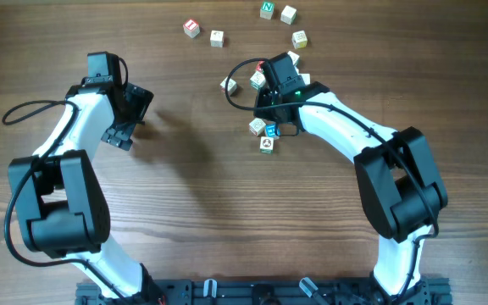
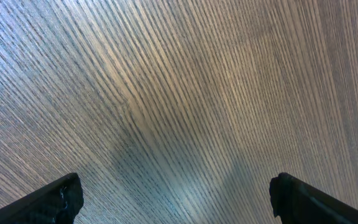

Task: Form a circle

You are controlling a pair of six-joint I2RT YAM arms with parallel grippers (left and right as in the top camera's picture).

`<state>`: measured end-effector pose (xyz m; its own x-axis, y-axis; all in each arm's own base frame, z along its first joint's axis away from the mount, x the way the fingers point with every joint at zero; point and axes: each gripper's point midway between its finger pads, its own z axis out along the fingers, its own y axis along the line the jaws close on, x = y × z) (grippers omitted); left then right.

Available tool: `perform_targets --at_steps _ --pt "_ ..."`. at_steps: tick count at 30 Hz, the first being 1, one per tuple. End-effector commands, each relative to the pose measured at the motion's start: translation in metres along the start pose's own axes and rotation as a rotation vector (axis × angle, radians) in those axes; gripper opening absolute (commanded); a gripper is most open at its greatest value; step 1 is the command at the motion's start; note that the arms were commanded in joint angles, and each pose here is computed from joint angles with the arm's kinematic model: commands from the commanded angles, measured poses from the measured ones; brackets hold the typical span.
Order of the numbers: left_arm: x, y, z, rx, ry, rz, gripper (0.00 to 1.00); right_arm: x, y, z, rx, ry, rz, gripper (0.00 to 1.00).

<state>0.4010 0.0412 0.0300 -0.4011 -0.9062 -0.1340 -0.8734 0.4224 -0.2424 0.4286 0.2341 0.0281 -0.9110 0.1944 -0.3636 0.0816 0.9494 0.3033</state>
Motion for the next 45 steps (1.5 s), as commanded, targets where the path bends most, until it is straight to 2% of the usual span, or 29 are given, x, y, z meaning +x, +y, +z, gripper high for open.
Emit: perform_targets --at_steps 1,45 --pt "0.000 0.001 0.004 -0.009 0.006 -0.011 1.00 0.011 0.007 0.008 -0.012 0.033 -0.032 0.05" --pt "0.000 0.001 0.004 -0.009 0.006 -0.011 1.00 0.027 0.007 0.007 0.007 0.081 -0.037 0.05"
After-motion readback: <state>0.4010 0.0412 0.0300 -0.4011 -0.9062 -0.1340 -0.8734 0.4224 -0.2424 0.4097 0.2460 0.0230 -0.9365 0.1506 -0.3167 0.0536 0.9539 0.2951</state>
